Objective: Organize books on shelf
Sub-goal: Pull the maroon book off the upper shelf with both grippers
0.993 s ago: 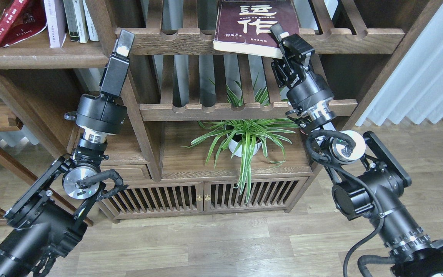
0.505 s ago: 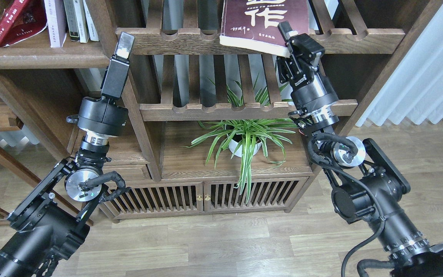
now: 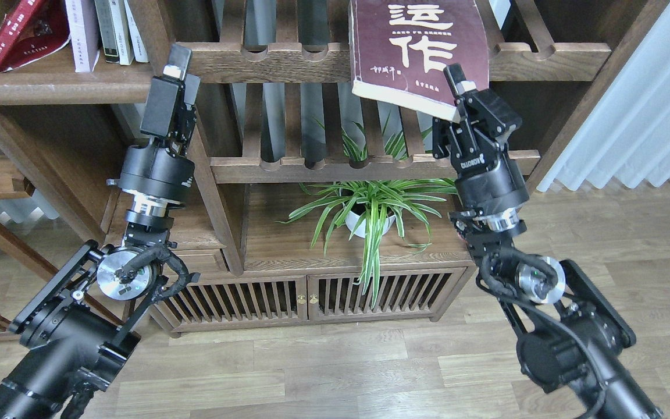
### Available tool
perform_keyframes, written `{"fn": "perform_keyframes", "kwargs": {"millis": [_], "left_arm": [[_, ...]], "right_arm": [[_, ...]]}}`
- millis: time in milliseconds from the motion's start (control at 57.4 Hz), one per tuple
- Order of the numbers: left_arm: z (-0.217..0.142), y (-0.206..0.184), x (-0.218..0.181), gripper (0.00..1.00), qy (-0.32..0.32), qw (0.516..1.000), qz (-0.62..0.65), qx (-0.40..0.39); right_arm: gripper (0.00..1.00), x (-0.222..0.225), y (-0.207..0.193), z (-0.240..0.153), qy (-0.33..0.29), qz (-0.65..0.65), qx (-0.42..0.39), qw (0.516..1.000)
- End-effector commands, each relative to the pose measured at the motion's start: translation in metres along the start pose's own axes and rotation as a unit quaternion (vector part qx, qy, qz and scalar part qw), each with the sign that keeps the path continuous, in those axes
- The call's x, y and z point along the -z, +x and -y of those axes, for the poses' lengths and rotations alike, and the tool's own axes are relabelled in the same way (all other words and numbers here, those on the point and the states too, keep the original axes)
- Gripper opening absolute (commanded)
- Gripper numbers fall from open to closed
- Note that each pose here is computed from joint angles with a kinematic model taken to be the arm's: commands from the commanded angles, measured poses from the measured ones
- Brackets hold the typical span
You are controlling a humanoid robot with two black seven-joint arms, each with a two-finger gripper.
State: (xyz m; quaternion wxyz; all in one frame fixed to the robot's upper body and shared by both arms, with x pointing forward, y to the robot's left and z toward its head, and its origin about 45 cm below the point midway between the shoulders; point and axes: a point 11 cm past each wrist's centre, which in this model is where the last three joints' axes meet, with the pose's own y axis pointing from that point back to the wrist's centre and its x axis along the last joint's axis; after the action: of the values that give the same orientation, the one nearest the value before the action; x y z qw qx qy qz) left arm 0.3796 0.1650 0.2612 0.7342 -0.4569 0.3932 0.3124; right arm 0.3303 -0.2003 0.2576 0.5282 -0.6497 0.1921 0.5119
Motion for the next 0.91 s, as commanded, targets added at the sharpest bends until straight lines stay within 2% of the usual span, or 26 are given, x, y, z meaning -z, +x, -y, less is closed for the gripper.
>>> {"fn": "perform_keyframes", "kwargs": {"millis": [0,314,889], "left_arm": [[0.0,0.0,0.01,1.0,0.048,0.998,-0.044,-0.002],[0.001,-0.015,0.022,0.99,0.072,0.993,-0.09,0.014],[-0.016,-0.013,0.024,0.99,0.104,0.987,-0.124,-0.008]], "right_arm": [[0.04,-0.013,-0.002,-0.007,-0.011,0.013,0.0,1.0],[0.04,-0.057,0.014,-0.025,-0.079,0.041,-0.04,0.995],[0.05,-0.078,0.02,-0.027,-0.108,0.05,-0.049,0.992]]}}
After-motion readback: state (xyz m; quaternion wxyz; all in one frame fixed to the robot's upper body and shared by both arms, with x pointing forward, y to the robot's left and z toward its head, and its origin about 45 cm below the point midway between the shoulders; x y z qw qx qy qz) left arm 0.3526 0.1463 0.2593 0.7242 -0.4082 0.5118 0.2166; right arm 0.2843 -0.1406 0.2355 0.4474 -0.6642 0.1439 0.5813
